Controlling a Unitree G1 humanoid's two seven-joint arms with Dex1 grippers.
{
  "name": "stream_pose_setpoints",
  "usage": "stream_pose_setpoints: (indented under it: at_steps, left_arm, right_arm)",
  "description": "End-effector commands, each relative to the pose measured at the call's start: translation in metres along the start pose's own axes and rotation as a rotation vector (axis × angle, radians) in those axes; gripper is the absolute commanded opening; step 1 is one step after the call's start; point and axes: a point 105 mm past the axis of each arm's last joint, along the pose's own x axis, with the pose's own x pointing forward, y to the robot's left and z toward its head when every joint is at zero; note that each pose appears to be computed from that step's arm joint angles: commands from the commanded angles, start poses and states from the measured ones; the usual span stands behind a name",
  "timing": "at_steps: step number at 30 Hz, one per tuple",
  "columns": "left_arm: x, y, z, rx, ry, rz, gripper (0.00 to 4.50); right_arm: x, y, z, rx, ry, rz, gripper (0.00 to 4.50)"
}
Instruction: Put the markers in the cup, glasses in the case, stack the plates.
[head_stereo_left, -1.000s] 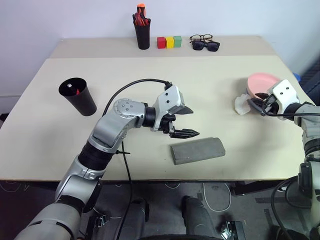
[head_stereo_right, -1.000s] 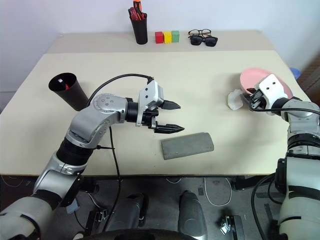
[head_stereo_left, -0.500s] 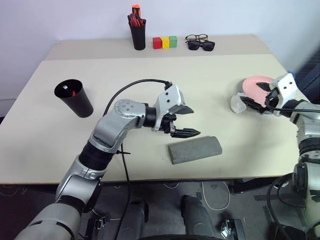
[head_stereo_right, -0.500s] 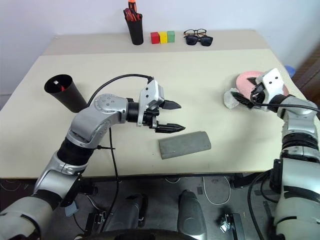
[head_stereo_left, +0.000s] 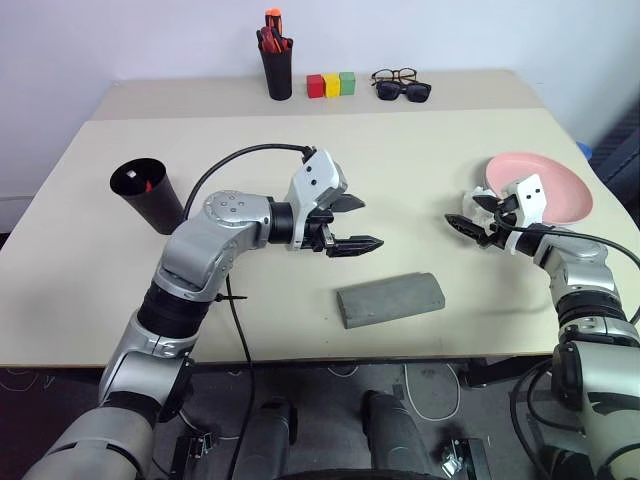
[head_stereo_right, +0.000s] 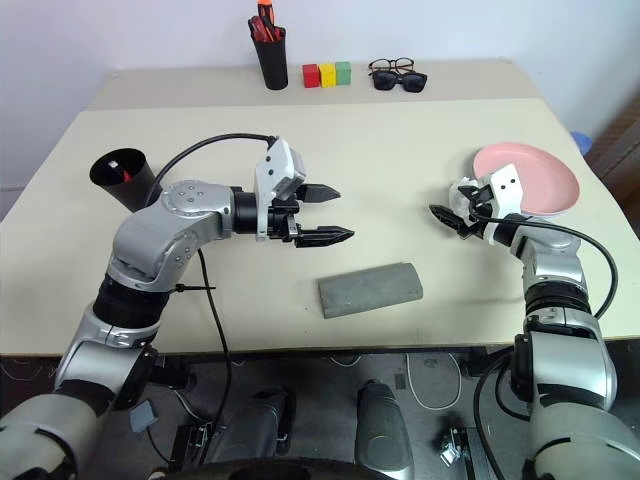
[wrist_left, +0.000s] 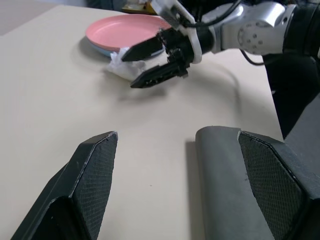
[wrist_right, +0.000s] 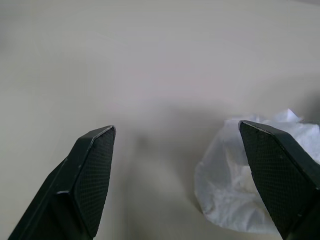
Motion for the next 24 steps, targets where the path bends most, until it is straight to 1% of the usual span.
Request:
stream_pose_setpoints:
  at_steps: [1,9,15,16,17,19,22,23,24]
  left_arm:
    - [-0.006,-0.003,0.009,0.018,-0.027,0.014,3.95]
    - [-0.012,-0.001,0.009,0.009,-0.021,0.053,3.95]
    - [-0.013,0.0,0.009,0.003,-0.019,0.062,3.95]
    - [-0.013,0.0,0.009,0.002,-0.019,0.064,3.95]
    - [-0.014,0.0,0.009,0.001,-0.02,0.065,3.95]
    - [-0.013,0.0,0.009,0.0,-0.02,0.067,3.95]
    - [-0.013,0.001,0.009,-0.002,-0.022,0.068,3.95]
    - [-0.013,0.001,0.009,-0.002,-0.022,0.068,3.95]
    - [-0.012,0.001,0.009,-0.002,-0.022,0.068,3.95]
  right_arm:
    - [0.003,-0.008,0.017,-0.046,-0.041,-0.041,4.0]
    - [0.006,-0.014,0.005,-0.13,0.036,-0.129,4.0]
    - [0.005,-0.018,-0.004,-0.156,0.081,-0.174,4.0]
    - [0.005,-0.02,-0.004,-0.15,0.081,-0.184,3.49]
    - [0.004,-0.02,-0.004,-0.146,0.081,-0.192,3.19]
    - [0.004,-0.022,-0.005,-0.141,0.084,-0.2,2.22]
    - [0.002,-0.023,-0.006,-0.138,0.086,-0.207,0.48]
    - [0.002,-0.023,-0.006,-0.139,0.086,-0.209,0.05]
    - [0.001,-0.025,-0.007,-0.147,0.091,-0.218,0.05]
